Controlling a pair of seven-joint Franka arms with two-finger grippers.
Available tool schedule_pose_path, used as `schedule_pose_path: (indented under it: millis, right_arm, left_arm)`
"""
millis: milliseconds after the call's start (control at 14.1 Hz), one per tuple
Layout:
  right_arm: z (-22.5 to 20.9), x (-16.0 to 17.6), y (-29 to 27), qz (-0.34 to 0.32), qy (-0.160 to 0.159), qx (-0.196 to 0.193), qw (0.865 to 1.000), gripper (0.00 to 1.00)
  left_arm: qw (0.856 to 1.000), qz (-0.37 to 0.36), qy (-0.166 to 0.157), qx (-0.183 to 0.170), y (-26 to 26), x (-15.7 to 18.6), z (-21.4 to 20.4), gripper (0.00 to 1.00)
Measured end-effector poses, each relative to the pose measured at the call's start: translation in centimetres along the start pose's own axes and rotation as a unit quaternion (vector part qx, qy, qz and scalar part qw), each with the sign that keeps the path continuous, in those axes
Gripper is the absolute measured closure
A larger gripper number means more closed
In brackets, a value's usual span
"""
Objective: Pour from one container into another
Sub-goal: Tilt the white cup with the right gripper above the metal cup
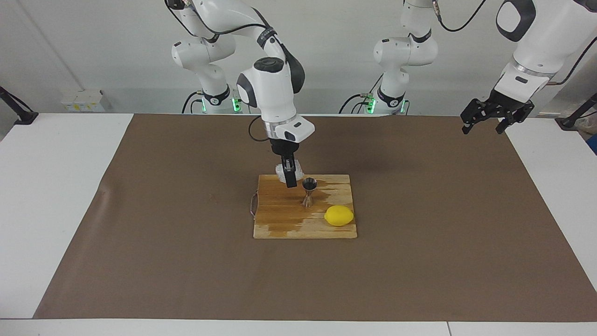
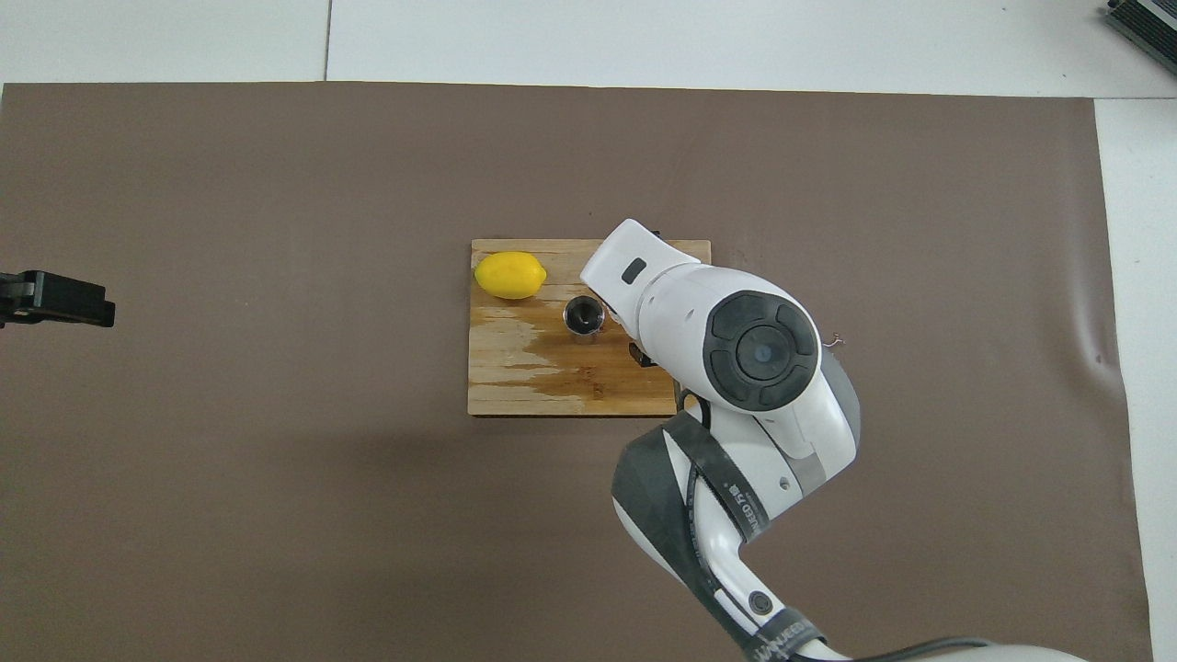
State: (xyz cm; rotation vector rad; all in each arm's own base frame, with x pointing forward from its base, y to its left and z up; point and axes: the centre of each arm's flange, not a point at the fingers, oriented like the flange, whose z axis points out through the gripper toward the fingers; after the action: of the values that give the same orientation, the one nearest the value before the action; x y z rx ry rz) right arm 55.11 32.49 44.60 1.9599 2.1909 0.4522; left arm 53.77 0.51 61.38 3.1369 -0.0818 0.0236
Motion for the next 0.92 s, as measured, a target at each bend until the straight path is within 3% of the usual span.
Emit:
schedule_pose_path:
  millis: [355, 923]
  right_arm:
    - [-0.3, 1.3, -0.4, -0.066, -0.041, -0.024, 0.997, 0.76]
    - [-0.8, 2.1, -0.6, -0.084, -0.047, -0.034, 0.995, 0.76]
  left_arm:
    - [1.0, 0.0, 0.0, 0.0, 0.0, 0.0, 0.0, 0.0]
    - [1.0, 0.0, 0.0, 0.0, 0.0, 0.0, 0.0, 0.0]
